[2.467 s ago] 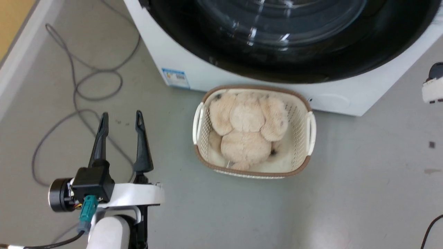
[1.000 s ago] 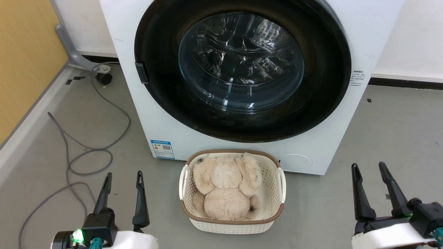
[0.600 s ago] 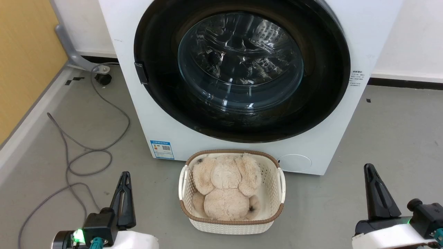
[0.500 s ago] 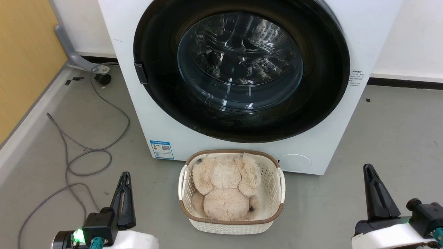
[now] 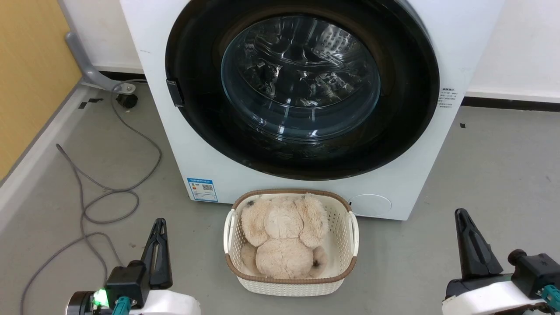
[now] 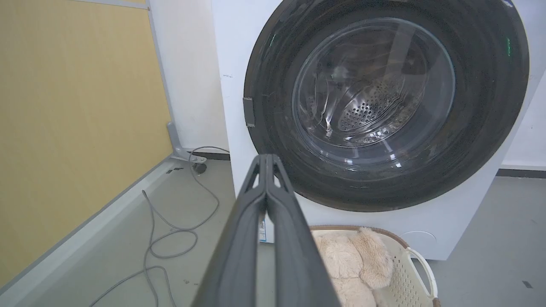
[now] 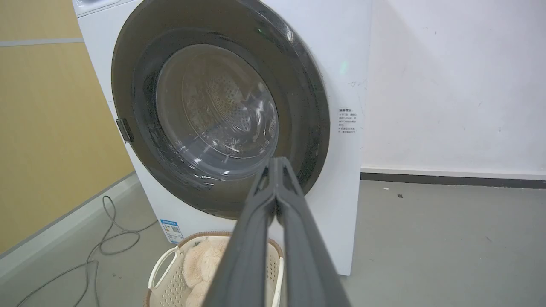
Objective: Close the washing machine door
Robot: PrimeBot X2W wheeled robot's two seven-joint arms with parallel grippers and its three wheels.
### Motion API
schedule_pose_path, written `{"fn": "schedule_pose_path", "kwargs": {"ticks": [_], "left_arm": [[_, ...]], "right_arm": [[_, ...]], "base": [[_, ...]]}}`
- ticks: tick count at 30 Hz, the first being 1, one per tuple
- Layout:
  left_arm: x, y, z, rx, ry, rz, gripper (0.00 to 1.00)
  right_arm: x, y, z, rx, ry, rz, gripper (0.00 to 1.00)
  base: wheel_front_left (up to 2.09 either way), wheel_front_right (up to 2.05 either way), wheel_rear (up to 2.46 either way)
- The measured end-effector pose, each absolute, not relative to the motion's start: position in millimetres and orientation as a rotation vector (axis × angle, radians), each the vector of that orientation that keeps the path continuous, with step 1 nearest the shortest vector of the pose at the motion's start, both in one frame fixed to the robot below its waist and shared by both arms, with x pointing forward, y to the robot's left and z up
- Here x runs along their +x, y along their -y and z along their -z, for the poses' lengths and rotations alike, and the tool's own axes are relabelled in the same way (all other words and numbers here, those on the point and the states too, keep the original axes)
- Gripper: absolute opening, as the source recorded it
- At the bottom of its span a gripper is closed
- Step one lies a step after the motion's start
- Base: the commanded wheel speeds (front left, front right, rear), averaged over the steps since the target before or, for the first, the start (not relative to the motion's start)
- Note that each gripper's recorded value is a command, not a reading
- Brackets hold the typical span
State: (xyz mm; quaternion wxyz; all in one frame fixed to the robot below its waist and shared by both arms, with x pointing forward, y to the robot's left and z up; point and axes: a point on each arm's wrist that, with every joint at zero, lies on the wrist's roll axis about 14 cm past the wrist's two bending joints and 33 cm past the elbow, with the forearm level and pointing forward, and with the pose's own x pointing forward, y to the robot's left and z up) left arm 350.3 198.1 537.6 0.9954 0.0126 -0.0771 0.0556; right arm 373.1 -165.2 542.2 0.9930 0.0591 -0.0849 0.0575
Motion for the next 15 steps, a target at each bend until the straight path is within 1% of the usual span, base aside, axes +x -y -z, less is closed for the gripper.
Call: {"fn": "schedule_pose_path", "kwargs": {"ticks": [15], "left_arm": [[353.2,-194.6,-533.9,0.021,0.122,-0.091,0.00]], "right_arm": [[372.8,164.1,-537.9,0.096,0.133,-0.120,0.00]], "base": [[0.00,0.00,0.00]]}}
